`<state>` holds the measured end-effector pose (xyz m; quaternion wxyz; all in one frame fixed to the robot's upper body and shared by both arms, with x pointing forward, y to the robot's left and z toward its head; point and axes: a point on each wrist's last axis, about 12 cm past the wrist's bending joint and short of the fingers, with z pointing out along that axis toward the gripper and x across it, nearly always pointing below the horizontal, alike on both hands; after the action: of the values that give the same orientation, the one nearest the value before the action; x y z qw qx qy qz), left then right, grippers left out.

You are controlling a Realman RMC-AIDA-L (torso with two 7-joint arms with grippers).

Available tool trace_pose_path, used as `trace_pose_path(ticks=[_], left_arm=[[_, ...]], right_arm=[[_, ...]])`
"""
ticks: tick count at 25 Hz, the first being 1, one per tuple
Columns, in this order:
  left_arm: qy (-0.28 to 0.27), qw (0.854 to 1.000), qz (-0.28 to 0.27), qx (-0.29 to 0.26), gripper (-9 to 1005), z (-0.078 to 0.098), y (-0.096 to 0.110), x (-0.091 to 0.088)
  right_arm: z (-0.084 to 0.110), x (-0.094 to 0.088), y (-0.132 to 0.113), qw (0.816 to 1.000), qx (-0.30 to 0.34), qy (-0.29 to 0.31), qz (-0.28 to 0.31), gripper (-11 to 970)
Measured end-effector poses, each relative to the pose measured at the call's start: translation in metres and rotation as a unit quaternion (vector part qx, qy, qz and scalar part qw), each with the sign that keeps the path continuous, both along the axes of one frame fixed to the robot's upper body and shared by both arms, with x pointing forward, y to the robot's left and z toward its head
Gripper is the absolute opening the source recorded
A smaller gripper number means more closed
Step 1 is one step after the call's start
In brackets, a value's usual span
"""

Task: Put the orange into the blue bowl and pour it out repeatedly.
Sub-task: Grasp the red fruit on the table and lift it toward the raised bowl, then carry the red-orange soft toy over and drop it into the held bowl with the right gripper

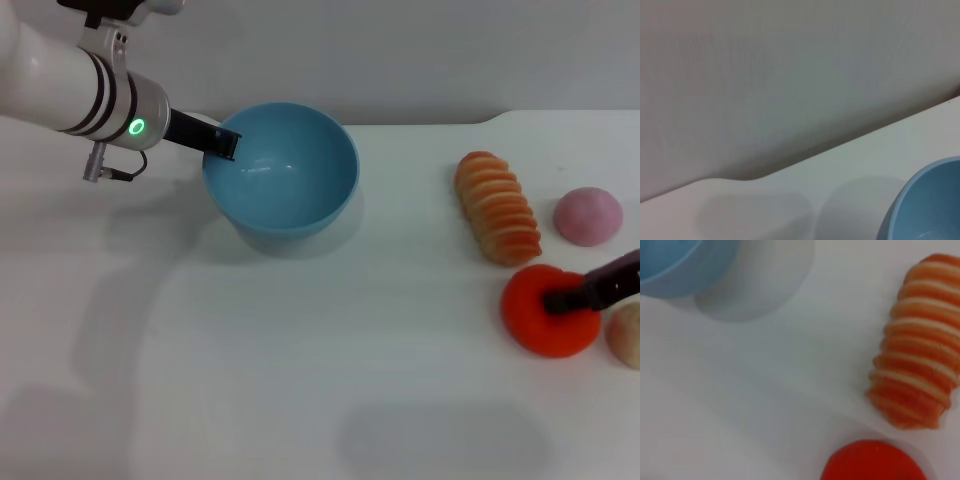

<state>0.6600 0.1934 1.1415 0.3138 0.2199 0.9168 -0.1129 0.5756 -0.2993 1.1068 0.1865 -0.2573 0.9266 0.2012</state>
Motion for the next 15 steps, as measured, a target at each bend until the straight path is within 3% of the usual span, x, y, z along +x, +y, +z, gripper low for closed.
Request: trace_pose_path(ticks=[4,10,15], left_arm=[[0.002,1.000,-0.003,0.002,-1,0.000,-0.001,-0.001],[0.025,0.999,-0.027,0.008,-1,0.002,-0.010,-0.004],[0.043,0.998,-0.050,0.006,-2,0.007,-0.023,-0.007]], right_arm=[[0.017,0.006,0.003,0.999,0.025,-0.044,0.010,268],[0.080,0.018,0.019,0.980,0.097,-0.164,0.054,242],[0.116,0.025,0.045,0.965,0.123,-0.203,0.108,209]])
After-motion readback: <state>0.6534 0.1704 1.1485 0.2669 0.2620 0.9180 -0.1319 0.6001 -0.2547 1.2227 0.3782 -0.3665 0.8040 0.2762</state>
